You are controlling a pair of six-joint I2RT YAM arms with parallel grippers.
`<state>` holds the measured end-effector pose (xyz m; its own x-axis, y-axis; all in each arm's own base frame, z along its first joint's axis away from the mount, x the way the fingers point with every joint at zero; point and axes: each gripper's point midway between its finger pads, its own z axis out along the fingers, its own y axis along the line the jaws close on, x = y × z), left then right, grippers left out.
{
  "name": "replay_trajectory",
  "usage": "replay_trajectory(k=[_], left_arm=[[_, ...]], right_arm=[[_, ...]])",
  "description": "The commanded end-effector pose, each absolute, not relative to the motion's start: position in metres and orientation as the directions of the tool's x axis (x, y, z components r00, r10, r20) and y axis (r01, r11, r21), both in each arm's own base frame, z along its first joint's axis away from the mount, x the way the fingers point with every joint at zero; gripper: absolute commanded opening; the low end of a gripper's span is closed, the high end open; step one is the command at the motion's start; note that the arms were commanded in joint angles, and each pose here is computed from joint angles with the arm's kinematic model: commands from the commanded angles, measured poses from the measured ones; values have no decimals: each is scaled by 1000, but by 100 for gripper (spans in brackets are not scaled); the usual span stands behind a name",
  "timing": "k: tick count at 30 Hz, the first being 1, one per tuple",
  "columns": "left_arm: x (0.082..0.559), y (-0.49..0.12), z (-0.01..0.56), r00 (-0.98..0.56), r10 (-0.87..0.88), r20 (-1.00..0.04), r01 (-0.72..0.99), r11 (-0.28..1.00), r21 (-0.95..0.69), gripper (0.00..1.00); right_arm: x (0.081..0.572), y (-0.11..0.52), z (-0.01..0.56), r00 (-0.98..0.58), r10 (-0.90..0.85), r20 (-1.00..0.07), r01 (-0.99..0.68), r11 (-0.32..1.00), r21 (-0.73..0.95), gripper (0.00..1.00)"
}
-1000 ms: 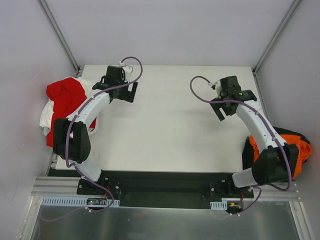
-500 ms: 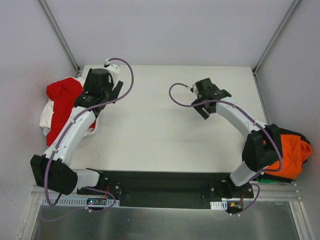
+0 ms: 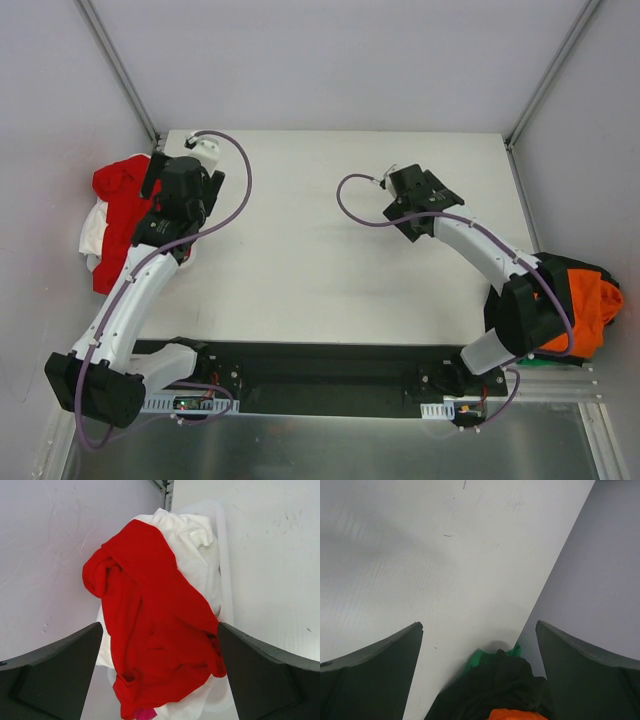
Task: Fold and stack the t-shirts
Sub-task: Put the neatly folded tshirt into the corner of the board with the right arm
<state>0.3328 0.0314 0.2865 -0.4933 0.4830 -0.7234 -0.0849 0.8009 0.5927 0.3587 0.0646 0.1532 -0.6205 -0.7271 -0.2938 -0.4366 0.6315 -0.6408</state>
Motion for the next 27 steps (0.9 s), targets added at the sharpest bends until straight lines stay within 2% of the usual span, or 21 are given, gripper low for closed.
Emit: replay_trajectory(k=[1, 8, 13, 20, 27], left_arm=[[334, 29, 291, -459, 413, -787, -122, 847, 517, 99], [328, 15, 268, -459, 392, -797, -47, 885, 463, 99], [323, -11, 262, -433, 352, -830, 65, 931, 360, 99], [319, -29, 257, -441, 329, -835, 151, 944, 292, 99], [316, -40, 244, -459, 320, -829, 207, 946, 251, 100]], right_arm=[[361, 67, 187, -602, -671, -432, -332, 703, -629, 100], [361, 72, 182, -620, -657, -429, -347, 720, -601, 100], [358, 76, 185, -609, -649, -456, -357, 737, -574, 100], [351, 81, 195, -577, -637, -511, -363, 760, -539, 100], [350, 82, 193, -576, -638, -511, -371, 761, -532, 100]])
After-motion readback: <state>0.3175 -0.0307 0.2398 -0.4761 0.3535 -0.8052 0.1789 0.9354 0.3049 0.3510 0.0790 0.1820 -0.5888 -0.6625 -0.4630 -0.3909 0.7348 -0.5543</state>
